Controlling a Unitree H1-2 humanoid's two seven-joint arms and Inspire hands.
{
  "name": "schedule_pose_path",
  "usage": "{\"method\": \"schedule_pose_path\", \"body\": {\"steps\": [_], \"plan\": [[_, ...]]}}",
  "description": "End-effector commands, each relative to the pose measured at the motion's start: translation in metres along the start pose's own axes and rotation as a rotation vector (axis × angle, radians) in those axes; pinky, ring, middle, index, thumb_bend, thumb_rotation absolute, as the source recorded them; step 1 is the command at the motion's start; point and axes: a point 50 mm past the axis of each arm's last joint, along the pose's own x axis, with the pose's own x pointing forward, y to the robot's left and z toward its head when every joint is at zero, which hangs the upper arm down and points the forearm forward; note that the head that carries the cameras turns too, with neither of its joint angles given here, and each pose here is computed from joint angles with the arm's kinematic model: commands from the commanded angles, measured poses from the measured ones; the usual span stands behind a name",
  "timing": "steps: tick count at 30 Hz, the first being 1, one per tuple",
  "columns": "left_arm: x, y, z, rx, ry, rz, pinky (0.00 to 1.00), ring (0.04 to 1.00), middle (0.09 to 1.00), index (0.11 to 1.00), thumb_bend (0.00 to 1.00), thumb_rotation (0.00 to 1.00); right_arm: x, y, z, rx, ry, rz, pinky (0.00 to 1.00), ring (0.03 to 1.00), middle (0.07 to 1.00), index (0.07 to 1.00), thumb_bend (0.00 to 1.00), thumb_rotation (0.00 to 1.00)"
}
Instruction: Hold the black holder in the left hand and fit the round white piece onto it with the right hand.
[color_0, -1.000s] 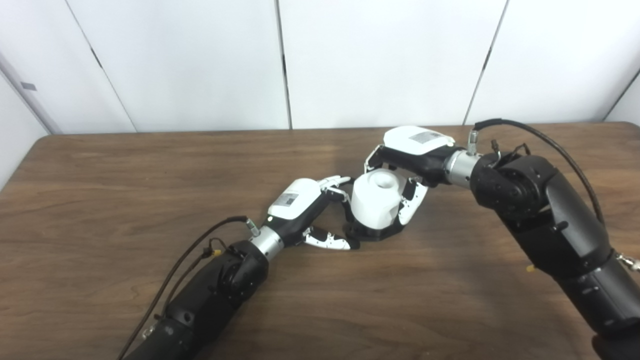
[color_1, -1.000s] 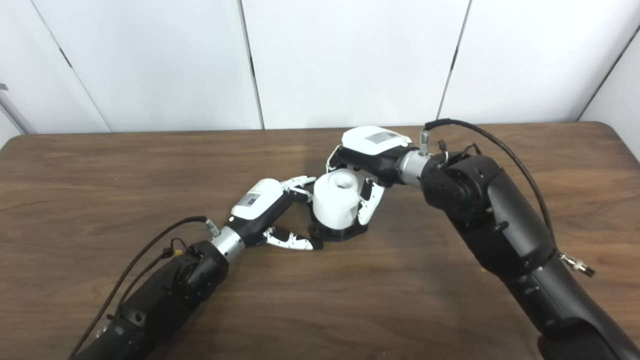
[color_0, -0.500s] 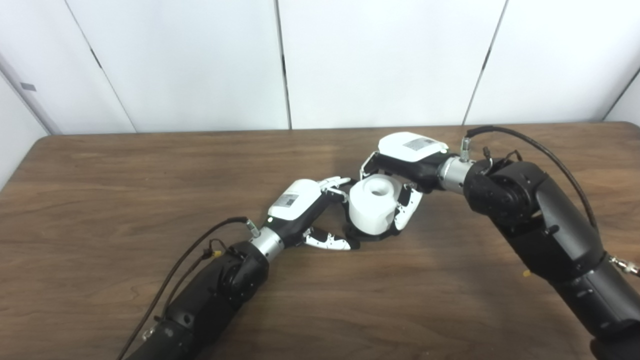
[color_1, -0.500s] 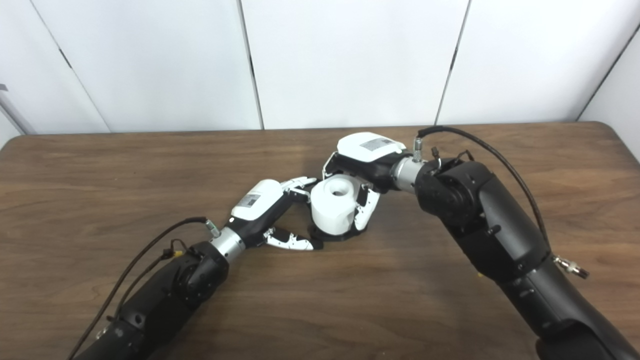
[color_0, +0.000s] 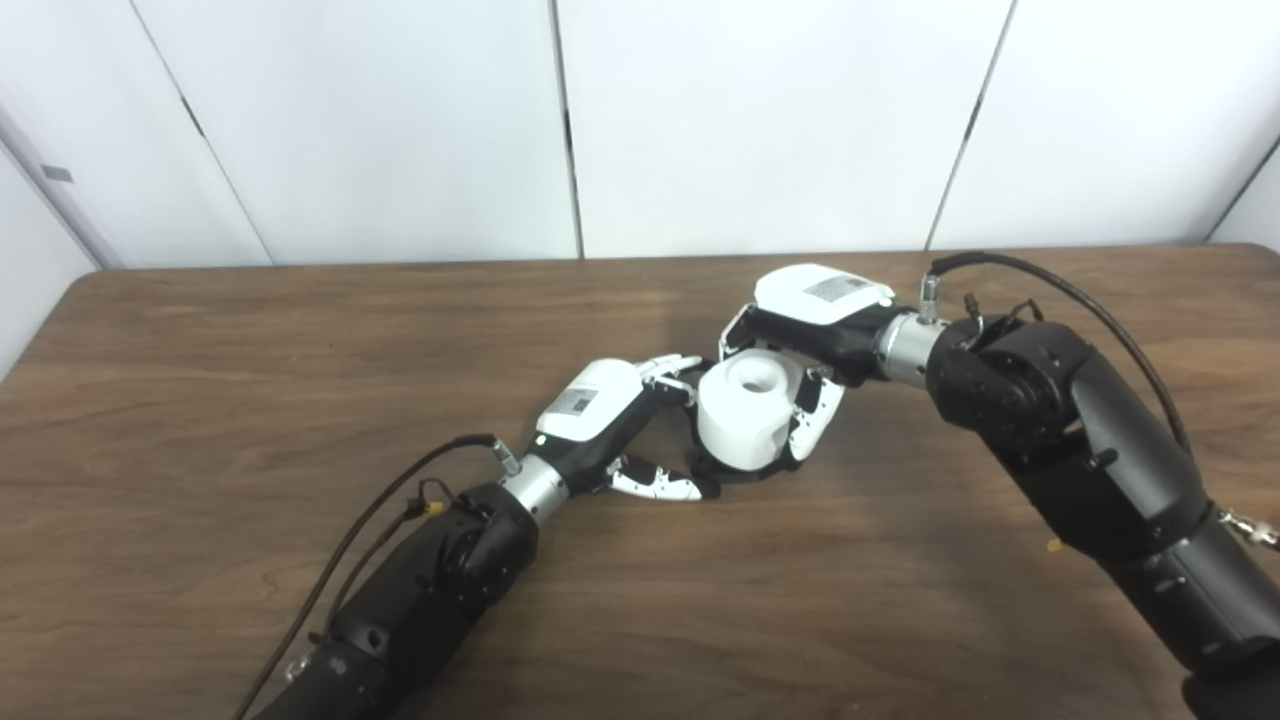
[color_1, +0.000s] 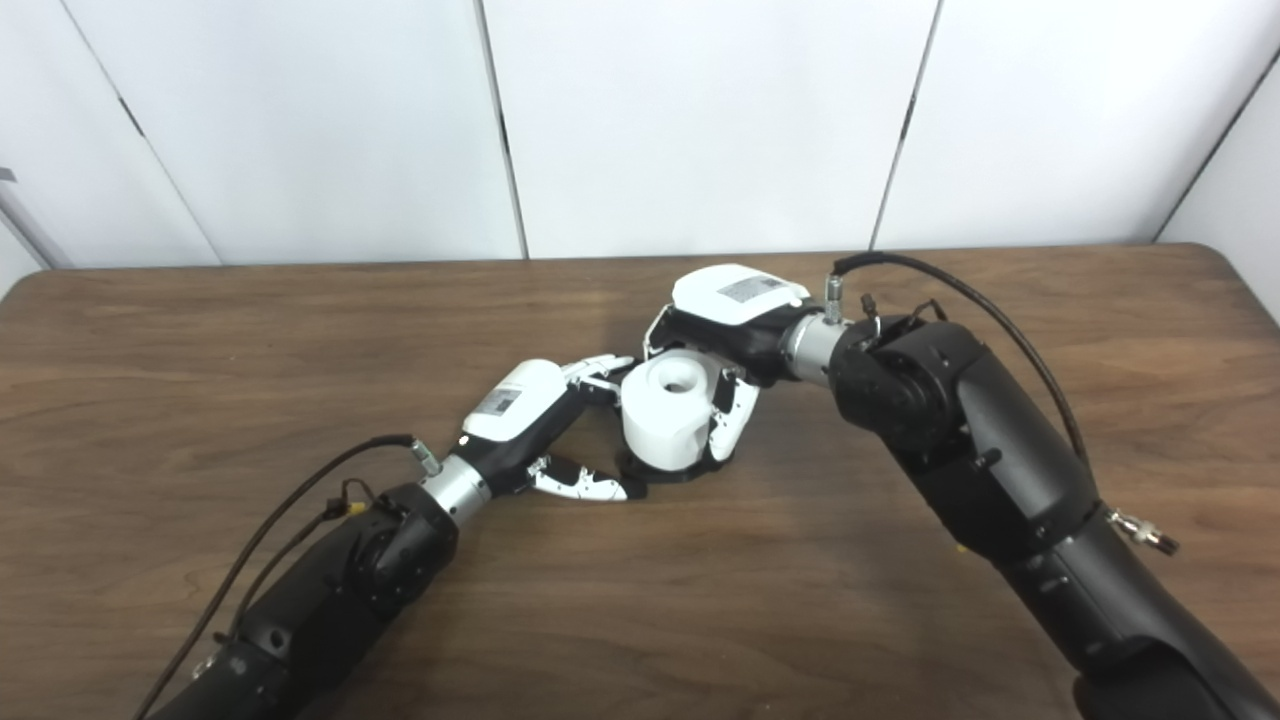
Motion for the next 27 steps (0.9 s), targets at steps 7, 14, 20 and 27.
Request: {"method": "schedule_pose_path", "body": {"steps": [7,14,20,27], "plan": [[-0.018,-0.031,-0.012,0.009,0.081,-0.171,0.82,0.909,0.900,0.476,0.52,0.07,-0.008,-0.017,-0.003,-0.041,0.011,0.000,0.63,0.741,0.707,0.480,0.53,0.14],[-0.016,-0.031,-0.010,0.021,0.091,-0.168,0.82,0.908,0.899,0.477,0.52,0.07,-0.007,-0.019,0.002,-0.007,0.006,-0.022,0.63,0.752,0.715,0.480,0.52,0.14],[-0.013,-0.032,-0.007,0.028,0.120,-0.148,0.82,0.891,0.893,0.481,0.52,0.08,-0.005,-0.018,0.003,0.024,0.000,-0.046,0.64,0.743,0.708,0.480,0.53,0.14],[-0.009,-0.033,-0.005,0.029,0.147,-0.134,0.87,0.899,0.900,0.484,0.52,0.08,-0.004,-0.018,0.006,0.056,0.004,-0.052,0.66,0.760,0.717,0.480,0.52,0.14]]}}
